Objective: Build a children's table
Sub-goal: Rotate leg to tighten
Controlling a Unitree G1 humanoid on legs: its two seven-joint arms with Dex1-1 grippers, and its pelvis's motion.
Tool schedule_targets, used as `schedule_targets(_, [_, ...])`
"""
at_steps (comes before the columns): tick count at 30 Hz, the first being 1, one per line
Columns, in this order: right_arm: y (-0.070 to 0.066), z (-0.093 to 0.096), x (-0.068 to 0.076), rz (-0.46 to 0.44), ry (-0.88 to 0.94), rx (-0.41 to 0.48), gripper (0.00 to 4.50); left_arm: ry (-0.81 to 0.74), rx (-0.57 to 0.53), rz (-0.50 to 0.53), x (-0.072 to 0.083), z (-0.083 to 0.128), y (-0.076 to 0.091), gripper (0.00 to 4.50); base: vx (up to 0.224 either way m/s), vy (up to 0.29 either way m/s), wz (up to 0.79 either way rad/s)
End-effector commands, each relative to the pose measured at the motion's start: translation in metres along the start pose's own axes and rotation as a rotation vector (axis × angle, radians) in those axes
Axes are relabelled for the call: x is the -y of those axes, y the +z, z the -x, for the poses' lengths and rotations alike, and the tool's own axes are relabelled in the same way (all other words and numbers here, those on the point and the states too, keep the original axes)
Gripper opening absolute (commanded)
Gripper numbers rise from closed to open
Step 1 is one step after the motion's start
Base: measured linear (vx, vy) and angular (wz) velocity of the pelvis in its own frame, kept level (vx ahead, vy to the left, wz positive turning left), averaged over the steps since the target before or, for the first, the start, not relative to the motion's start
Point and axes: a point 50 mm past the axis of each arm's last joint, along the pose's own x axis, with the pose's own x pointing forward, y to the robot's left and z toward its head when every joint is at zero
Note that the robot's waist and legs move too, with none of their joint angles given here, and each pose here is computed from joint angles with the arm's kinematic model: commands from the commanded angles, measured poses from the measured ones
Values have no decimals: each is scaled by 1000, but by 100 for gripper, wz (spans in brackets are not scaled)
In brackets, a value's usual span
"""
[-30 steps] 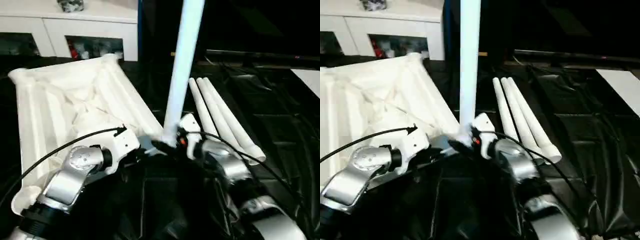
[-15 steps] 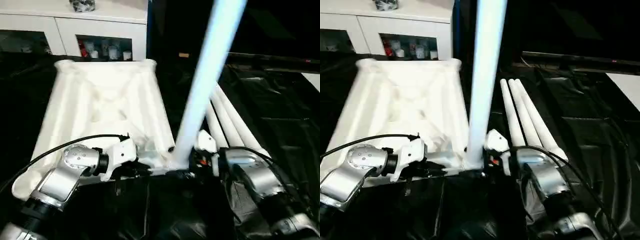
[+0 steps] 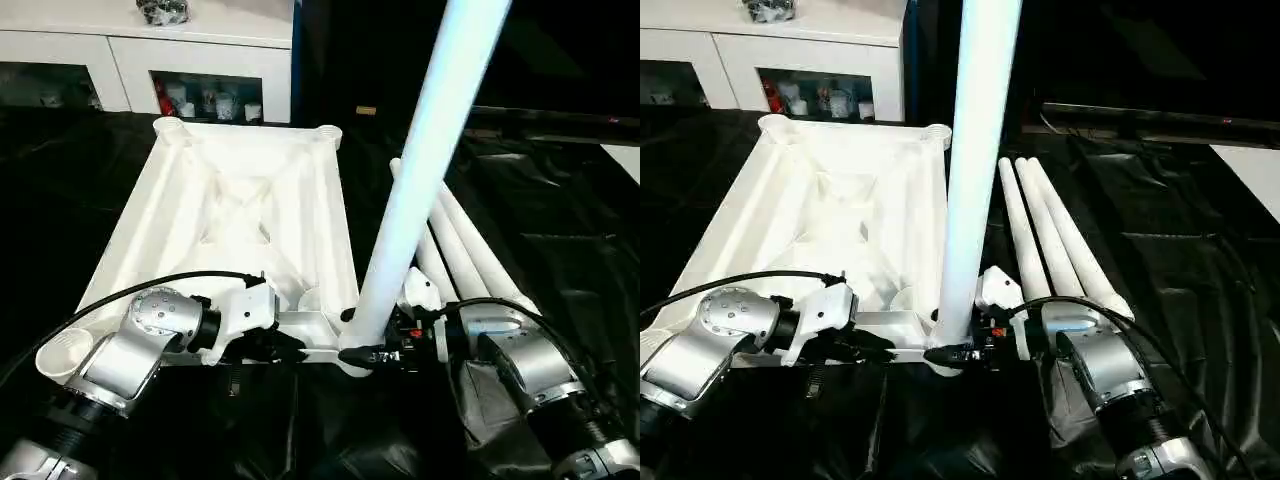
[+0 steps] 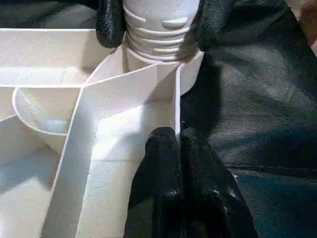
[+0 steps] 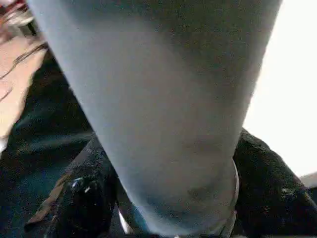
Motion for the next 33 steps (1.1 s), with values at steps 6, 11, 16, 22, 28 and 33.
schedule_targets(6, [3,-31,25,-50,-305,24,272,286,55,33,-21,-2,13,0,0,0,0])
schedule_targets(11, [7,-54,47,-164,-606,34,271,449,59,51,-21,-14,22,0,0,0,0])
schedule_targets(16, [9,-64,48,-158,-646,25,271,469,113,72,-13,-28,33,0,0,0,0])
schedule_targets(22, [10,-67,47,-156,-590,56,350,443,114,53,-9,-32,33,0,0,0,0])
schedule_targets(28, [13,-61,43,-94,-493,71,374,364,103,23,-4,-29,31,0,0,0,0])
schedule_targets(33, [8,-39,27,-2,-240,48,374,244,55,0,-1,-15,19,0,0,0,0])
